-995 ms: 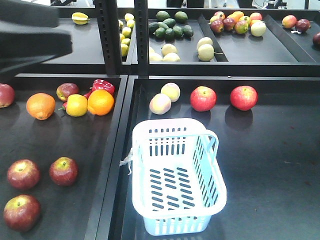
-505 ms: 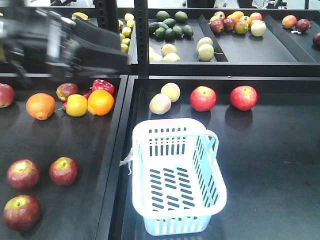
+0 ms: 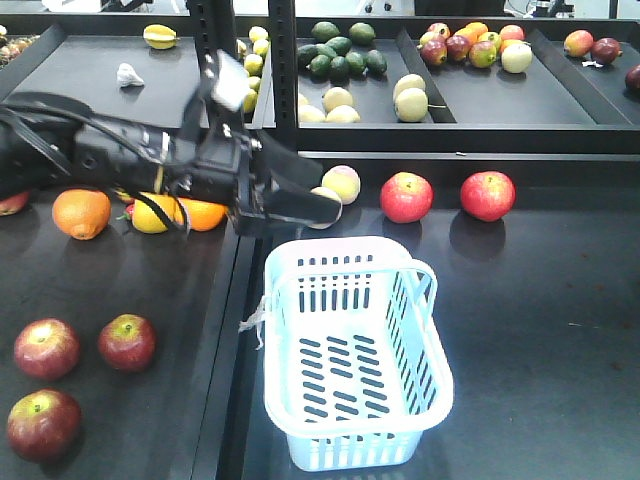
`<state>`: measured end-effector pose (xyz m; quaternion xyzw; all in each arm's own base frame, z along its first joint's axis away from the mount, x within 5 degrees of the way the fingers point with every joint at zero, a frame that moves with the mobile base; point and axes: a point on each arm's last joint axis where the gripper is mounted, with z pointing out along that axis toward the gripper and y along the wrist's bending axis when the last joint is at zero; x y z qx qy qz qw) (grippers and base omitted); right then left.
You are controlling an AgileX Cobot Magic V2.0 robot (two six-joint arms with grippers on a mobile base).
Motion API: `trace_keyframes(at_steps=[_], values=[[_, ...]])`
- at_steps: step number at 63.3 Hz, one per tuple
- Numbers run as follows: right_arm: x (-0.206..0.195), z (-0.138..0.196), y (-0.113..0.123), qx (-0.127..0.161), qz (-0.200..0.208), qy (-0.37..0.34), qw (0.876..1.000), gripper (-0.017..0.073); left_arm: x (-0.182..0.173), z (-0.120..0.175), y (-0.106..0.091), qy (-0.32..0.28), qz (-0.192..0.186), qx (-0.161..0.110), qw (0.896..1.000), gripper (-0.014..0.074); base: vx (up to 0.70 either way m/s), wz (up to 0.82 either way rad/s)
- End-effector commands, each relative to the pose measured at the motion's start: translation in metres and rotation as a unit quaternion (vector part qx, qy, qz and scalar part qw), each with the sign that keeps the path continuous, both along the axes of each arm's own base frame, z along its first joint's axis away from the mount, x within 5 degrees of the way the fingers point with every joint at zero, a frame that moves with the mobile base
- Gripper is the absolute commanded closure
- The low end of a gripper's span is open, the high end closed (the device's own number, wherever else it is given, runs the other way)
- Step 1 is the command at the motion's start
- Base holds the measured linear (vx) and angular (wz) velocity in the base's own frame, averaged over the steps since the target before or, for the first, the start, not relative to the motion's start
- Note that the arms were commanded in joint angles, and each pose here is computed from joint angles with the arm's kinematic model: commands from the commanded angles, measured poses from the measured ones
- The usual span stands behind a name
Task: Pick three apples into basket with both arms
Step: 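Reach the left gripper over the light-blue basket handle, then close the left gripper around the basket handle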
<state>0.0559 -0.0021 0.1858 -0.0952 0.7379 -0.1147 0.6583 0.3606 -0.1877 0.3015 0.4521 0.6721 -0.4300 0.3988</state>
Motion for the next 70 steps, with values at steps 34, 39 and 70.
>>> trace_keyframes(at_steps=[34,39,70], values=[[0.0,0.006,-0.001,-0.008,-0.005,-0.035,0.999,0.0563,0.002,-0.013,-0.014,-0.027,-0.036,0.026,0.999,0.004,0.0,0.0],[0.0,0.006,-0.001,-0.008,-0.005,-0.035,0.999,0.0563,0.004,-0.017,-0.014,-0.022,-0.036,0.028,0.999,0.004,0.0,0.0],[0.0,0.006,-0.001,-0.008,-0.005,-0.036,0.999,0.0563,0.011,-0.042,-0.017,0.001,-0.044,0.036,0.998,0.004,0.0,0.0]])
